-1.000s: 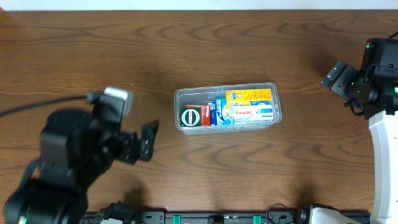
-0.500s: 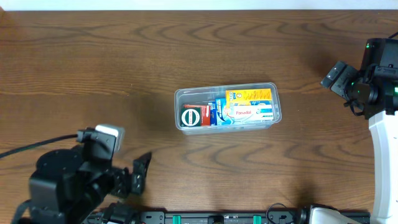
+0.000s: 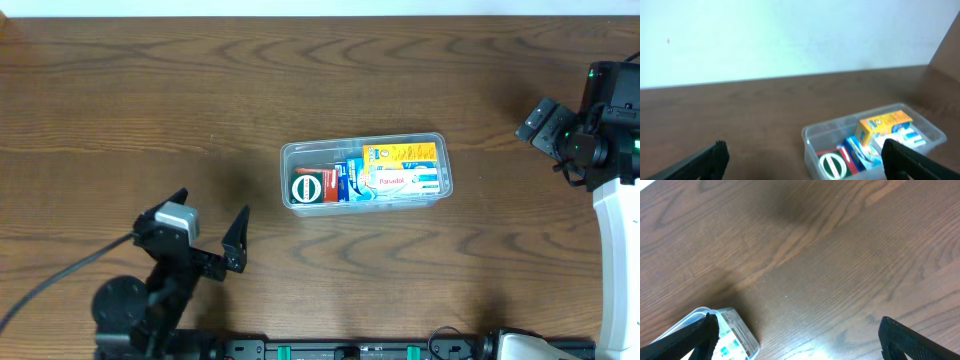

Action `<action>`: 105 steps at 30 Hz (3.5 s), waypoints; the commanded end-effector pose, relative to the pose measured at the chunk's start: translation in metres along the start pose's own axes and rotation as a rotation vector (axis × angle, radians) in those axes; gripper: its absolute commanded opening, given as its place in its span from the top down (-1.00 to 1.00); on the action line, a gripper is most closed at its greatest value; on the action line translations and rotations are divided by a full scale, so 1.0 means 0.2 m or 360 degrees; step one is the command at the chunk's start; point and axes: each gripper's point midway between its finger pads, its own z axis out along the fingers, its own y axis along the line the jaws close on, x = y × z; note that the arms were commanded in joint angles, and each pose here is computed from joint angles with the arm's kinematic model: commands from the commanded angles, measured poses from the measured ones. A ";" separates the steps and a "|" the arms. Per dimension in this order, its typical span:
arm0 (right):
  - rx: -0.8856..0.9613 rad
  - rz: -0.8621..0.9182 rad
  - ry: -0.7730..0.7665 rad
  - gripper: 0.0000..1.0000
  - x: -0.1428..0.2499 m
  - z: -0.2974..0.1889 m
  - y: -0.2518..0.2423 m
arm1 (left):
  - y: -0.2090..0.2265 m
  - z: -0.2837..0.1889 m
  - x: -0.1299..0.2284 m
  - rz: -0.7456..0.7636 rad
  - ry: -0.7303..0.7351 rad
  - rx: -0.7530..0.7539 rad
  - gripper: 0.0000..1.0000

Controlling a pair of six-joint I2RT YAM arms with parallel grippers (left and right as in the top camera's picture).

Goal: Pack container

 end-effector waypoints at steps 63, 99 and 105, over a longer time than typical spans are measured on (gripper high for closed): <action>0.0012 0.0027 -0.0008 -0.99 -0.01 0.00 -0.01 | 0.30 0.17 0.62 0.0034 -0.0026 -0.0354 -0.96; -0.1259 -0.0764 -0.1447 -0.99 0.47 -0.59 0.31 | 0.30 0.17 0.62 0.0033 -0.0025 -0.0354 -0.96; -0.1257 -0.0737 -0.1553 -0.98 0.59 -0.42 0.24 | 0.30 0.17 0.62 0.0034 -0.0026 -0.0354 -0.96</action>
